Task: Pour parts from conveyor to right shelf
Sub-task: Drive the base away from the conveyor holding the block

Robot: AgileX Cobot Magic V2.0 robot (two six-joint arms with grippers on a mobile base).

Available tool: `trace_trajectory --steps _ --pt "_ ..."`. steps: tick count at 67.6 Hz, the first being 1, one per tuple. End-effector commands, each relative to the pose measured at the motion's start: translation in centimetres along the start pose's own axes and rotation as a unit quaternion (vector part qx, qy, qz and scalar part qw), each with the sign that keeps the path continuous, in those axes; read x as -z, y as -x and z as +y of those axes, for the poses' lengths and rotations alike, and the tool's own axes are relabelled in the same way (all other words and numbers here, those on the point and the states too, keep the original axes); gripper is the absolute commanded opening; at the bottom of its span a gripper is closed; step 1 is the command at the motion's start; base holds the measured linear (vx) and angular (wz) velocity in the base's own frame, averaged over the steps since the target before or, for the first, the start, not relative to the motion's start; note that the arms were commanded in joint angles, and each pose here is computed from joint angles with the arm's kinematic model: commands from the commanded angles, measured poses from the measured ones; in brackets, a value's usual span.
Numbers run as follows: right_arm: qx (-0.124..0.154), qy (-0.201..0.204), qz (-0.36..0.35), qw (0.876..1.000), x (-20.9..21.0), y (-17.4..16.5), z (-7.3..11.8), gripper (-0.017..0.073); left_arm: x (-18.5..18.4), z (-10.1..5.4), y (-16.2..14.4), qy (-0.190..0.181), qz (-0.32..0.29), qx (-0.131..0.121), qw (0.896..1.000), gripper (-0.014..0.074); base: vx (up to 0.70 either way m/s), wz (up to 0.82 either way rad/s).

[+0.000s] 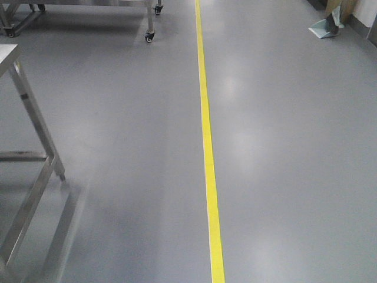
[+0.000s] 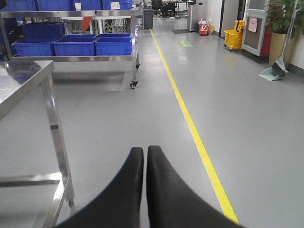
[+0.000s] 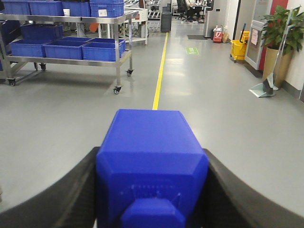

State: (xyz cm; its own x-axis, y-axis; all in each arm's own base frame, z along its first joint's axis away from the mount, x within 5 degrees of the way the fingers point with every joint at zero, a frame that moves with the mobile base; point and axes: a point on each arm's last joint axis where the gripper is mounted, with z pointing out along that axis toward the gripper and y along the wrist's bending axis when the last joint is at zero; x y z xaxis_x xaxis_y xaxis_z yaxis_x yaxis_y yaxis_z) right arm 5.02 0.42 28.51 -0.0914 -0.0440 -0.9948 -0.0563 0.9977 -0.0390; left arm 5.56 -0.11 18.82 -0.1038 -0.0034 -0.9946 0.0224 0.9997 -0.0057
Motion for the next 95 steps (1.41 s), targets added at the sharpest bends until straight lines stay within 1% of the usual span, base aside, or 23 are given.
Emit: trace_trajectory --steps 1,60,95 --pt "0.005 -0.009 -0.047 0.999 0.17 1.48 -0.16 -0.0009 0.20 -0.05 1.30 -0.004 -0.047 0.004 0.999 -0.0006 0.88 0.01" --pt "0.005 -0.009 -0.047 0.999 0.17 1.48 -0.16 -0.0009 0.20 -0.05 1.30 -0.004 -0.047 0.004 0.999 -0.0006 0.88 -0.08" --pt "0.005 -0.009 -0.047 0.999 0.17 1.48 -0.16 -0.0009 0.20 -0.06 1.30 -0.004 -0.047 0.004 0.999 -0.0006 0.83 0.08"
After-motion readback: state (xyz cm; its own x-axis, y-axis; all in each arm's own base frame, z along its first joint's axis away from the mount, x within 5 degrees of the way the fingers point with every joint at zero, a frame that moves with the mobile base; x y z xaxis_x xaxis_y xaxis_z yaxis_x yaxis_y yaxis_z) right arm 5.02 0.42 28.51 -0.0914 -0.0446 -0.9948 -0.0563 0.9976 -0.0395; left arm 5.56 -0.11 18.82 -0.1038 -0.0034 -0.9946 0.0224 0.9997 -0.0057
